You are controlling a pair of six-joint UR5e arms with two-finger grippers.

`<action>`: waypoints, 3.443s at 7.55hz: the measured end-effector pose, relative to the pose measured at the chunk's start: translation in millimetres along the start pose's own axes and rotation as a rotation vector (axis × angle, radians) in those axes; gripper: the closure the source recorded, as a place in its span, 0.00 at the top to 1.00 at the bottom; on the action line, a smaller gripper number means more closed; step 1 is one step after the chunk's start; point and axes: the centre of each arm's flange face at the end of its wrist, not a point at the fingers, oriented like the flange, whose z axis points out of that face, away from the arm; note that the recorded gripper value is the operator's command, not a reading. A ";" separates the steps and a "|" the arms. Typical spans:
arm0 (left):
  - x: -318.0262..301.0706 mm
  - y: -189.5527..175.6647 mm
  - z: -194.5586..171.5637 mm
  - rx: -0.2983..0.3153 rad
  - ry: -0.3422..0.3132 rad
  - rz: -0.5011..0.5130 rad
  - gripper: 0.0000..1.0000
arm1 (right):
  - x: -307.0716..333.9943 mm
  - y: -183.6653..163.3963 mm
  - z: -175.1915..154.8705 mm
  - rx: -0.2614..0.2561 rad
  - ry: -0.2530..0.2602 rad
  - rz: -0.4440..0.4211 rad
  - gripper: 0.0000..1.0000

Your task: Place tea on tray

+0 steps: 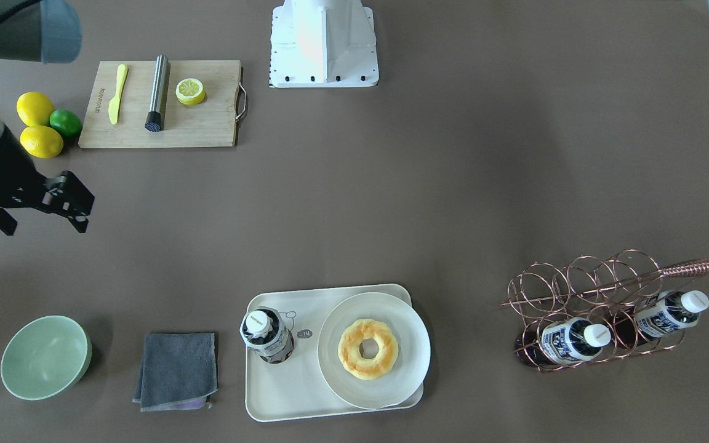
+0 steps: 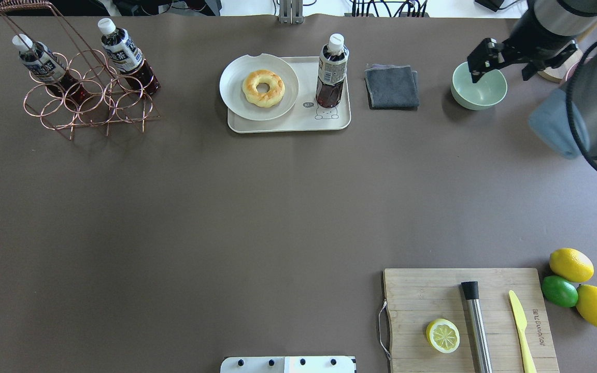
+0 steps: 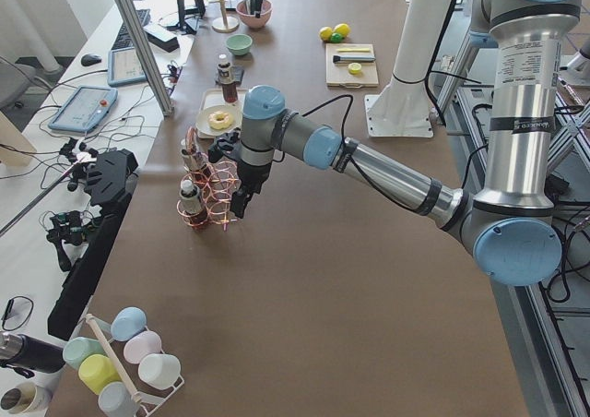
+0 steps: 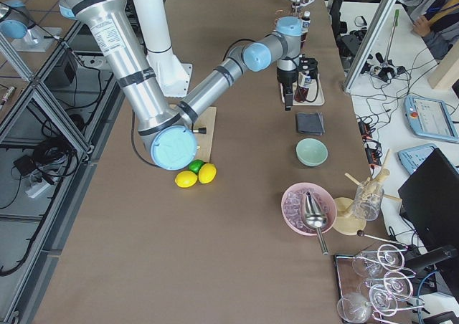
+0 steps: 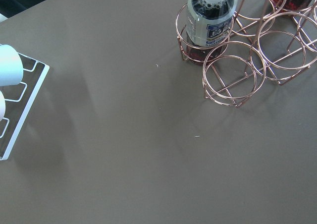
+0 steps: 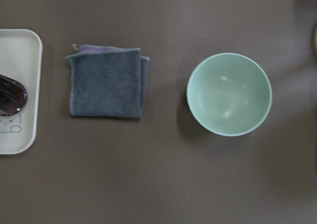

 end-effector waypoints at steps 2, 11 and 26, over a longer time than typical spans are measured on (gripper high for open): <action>-10.3 4.8 3.6 -0.012 0.042 -0.028 0.98 | 115.2 38.7 6.7 -0.048 0.039 -0.031 1.00; -164.7 90.9 42.9 -0.079 0.112 -0.081 0.98 | 468.5 101.9 36.6 -0.204 0.001 -0.176 1.00; -191.0 162.2 55.6 -0.060 0.107 -0.182 0.98 | 464.2 102.7 32.7 -0.190 -0.019 -0.169 1.00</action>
